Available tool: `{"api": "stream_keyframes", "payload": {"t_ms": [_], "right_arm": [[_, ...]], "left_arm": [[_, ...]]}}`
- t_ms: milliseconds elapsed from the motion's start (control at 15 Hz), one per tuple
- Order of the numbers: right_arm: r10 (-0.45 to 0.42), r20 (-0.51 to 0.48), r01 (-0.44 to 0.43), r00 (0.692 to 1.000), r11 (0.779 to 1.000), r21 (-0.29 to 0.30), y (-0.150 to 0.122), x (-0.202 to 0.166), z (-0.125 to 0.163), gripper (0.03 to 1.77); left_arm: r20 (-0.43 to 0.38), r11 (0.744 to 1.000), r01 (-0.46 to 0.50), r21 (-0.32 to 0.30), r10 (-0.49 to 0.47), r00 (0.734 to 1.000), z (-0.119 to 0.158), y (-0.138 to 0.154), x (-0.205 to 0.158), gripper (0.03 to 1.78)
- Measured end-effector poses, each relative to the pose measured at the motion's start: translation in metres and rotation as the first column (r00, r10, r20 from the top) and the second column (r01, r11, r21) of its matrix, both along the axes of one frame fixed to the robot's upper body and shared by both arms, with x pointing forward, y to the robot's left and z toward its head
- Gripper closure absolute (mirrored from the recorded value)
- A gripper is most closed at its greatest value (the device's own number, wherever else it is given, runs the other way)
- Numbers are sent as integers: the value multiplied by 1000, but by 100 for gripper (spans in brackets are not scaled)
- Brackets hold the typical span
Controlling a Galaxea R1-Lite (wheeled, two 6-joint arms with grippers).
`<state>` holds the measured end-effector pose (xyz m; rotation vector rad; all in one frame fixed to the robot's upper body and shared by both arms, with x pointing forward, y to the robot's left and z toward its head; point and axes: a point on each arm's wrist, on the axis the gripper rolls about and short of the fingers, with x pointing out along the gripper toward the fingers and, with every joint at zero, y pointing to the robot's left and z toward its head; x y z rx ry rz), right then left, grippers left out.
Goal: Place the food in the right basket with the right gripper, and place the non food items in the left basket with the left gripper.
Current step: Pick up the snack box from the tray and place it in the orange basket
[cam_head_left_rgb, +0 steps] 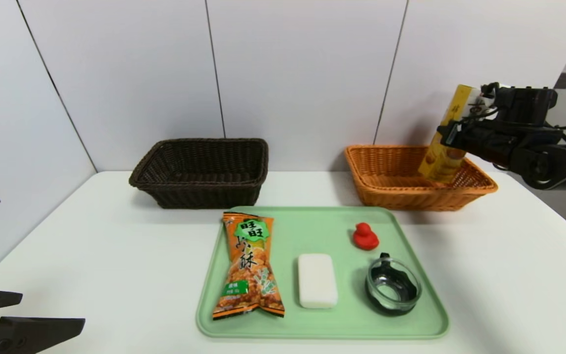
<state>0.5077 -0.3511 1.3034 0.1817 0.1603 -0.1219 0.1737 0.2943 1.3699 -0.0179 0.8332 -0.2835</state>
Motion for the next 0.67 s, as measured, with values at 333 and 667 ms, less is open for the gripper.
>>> {"api": "stream_keyframes", "payload": {"t_ms": [333, 667], "right_arm": [[2, 3, -2, 1000, 1000, -4, 1, 8, -13, 96], [21, 6, -20, 1000, 1000, -12, 2, 12, -19, 80]], "left_arm": [[1, 1000, 0, 0, 0, 1000, 0, 0, 0, 12], [2, 1000, 1, 0, -1, 1000, 0, 0, -1, 12]]}}
